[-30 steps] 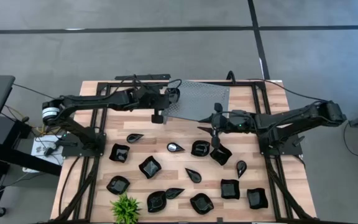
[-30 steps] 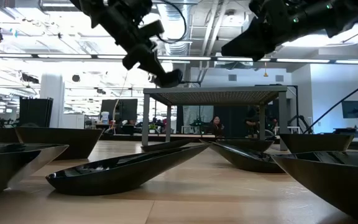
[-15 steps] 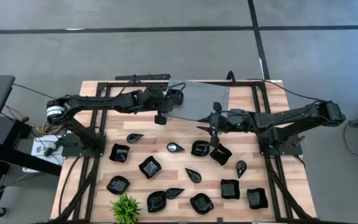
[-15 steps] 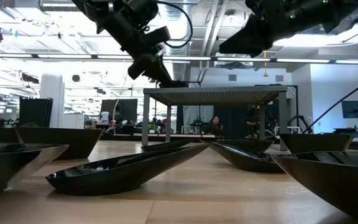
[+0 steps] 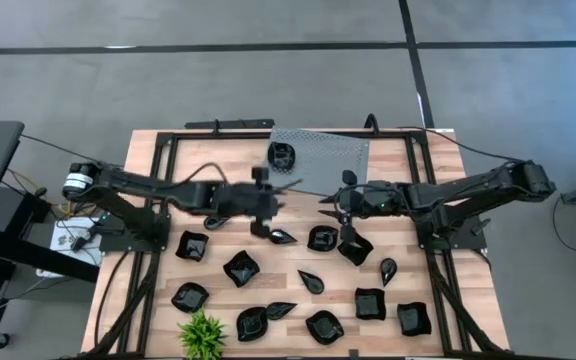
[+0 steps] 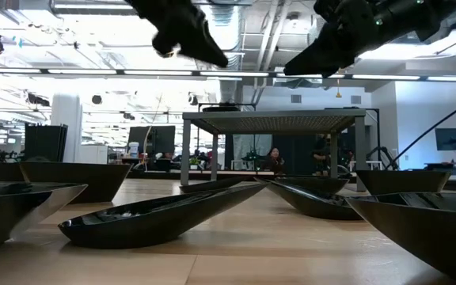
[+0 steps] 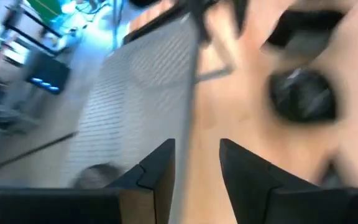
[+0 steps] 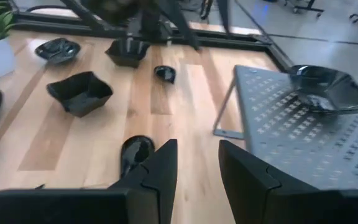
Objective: Pick & Place Mini shaped plates
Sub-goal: Stack the black leaf-shaped plate on the other black leaf-shaped plate on the shelf
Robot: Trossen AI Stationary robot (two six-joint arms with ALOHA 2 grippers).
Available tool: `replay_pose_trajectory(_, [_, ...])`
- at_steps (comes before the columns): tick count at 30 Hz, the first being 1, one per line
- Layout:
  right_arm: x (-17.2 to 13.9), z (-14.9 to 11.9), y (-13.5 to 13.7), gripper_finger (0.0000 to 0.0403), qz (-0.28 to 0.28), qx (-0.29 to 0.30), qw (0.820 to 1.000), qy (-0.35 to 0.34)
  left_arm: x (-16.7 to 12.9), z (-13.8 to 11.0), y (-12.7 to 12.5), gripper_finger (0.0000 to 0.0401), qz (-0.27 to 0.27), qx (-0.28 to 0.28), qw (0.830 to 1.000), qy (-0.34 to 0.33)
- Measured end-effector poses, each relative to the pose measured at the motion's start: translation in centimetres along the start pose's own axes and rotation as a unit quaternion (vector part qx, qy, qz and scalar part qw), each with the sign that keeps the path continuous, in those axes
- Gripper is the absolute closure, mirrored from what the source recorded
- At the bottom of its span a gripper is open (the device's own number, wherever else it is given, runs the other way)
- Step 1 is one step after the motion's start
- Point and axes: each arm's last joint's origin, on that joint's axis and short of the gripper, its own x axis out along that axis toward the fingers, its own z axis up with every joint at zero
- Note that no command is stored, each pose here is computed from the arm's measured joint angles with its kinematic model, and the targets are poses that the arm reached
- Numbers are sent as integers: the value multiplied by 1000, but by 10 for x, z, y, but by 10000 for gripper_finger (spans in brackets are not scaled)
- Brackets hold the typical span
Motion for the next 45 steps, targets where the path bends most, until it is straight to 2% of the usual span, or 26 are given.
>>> replay_pose_trajectory(7, [-4, 0, 19, 290, 38, 40, 998, 3, -21, 4, -57, 277, -144, -72, 986, -38])
replay_pose_trajectory(14, [-7, 0, 33, 290, 64, 42, 997, 3, -31, -8, -91, 279, -191, -174, 966, -26])
replay_pose_trajectory(18, [-3, -5, 40, 290, 75, 48, 996, 19, -28, -21, -97, 279, -174, -229, 958, -2])
replay_pose_trajectory(23, [12, -25, 55, 290, 126, 3, 988, 85, -22, -32, -95, 280, -136, -234, 963, 10])
replay_pose_trajectory(26, [24, -39, 62, 290, 135, -8, 983, 124, -20, -31, -91, 280, -126, -236, 964, 5])
replay_pose_trajectory(31, [41, -54, 69, 290, 134, -29, 970, 199, -15, -32, -83, 280, -114, -248, 962, -1])
replay_pose_trajectory(38, [60, -64, 76, 290, 127, -54, 942, 306, -12, -31, -78, 280, -106, -256, 961, -7])
replay_pose_trajectory(45, [80, -70, 79, 292, 113, -81, 929, 344, -12, -30, -78, 280, -106, -259, 960, -13])
